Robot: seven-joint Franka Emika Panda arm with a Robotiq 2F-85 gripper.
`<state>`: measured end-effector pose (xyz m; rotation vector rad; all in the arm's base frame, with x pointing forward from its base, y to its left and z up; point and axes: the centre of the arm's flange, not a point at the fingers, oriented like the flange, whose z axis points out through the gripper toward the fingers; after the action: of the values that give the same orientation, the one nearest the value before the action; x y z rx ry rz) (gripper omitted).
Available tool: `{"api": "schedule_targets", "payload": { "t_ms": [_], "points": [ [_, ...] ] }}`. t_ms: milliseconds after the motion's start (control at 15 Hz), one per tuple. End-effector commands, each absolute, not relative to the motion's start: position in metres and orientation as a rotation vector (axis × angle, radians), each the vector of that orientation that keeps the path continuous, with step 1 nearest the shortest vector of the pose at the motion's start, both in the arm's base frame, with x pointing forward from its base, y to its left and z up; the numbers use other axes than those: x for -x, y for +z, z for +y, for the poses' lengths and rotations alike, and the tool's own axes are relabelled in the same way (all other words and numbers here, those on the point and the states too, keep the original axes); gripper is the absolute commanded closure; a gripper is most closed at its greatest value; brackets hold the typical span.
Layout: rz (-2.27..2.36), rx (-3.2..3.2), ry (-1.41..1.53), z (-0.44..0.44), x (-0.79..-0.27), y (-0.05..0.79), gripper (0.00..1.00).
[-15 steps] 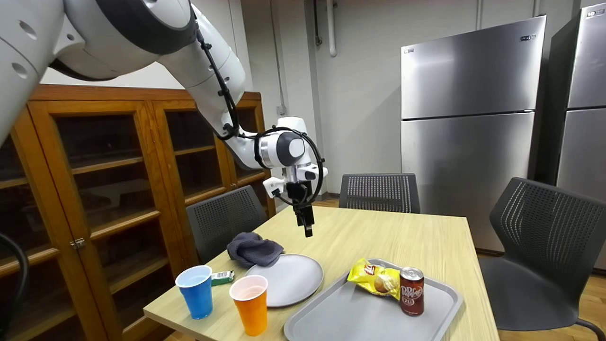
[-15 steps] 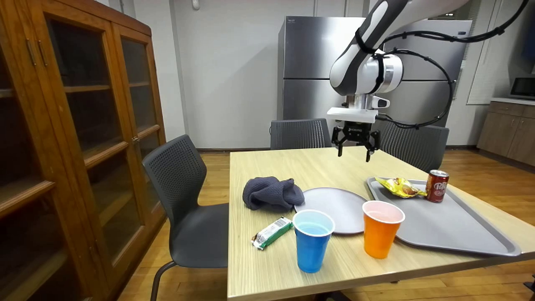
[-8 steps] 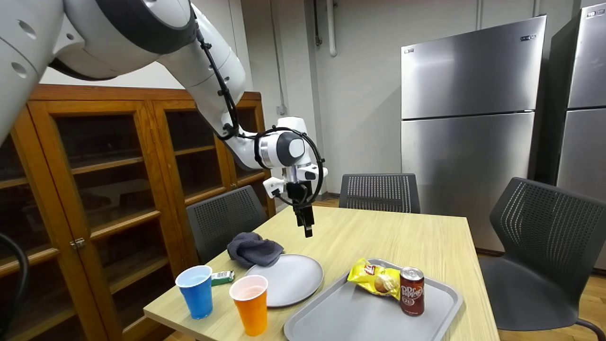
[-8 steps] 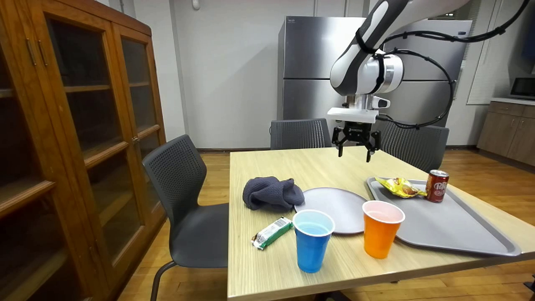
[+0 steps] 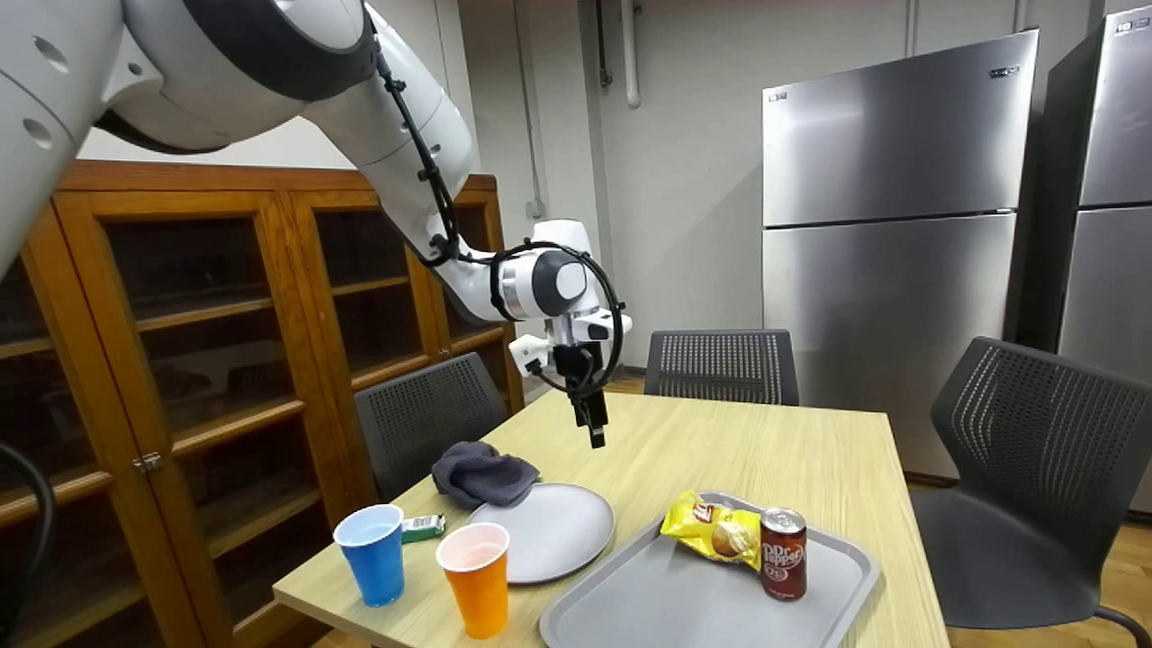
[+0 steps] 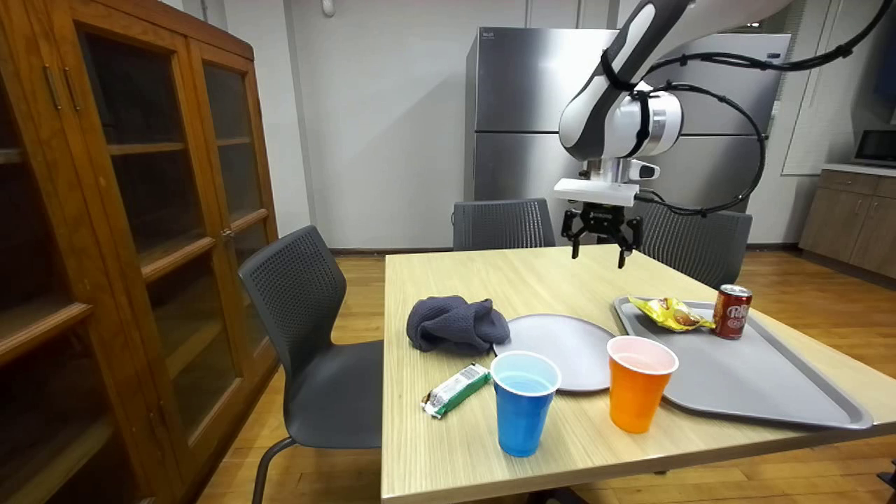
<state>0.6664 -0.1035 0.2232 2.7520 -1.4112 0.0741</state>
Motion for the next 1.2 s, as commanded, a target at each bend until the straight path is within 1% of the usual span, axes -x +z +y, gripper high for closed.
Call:
{"api": "schedule_targets", "payload": {
  "t_ms": [0, 733, 1133],
  "points": [
    [-1.458, -2.737, 0.152, -0.130, -0.666, 0.234, 0.00],
    [-1.422, -2.736, 0.184, -0.205, -0.642, 0.243, 0.00],
    [-1.494, -2.660, 0.214, -0.252, -0.627, 0.244, 0.00]
  ]
}}
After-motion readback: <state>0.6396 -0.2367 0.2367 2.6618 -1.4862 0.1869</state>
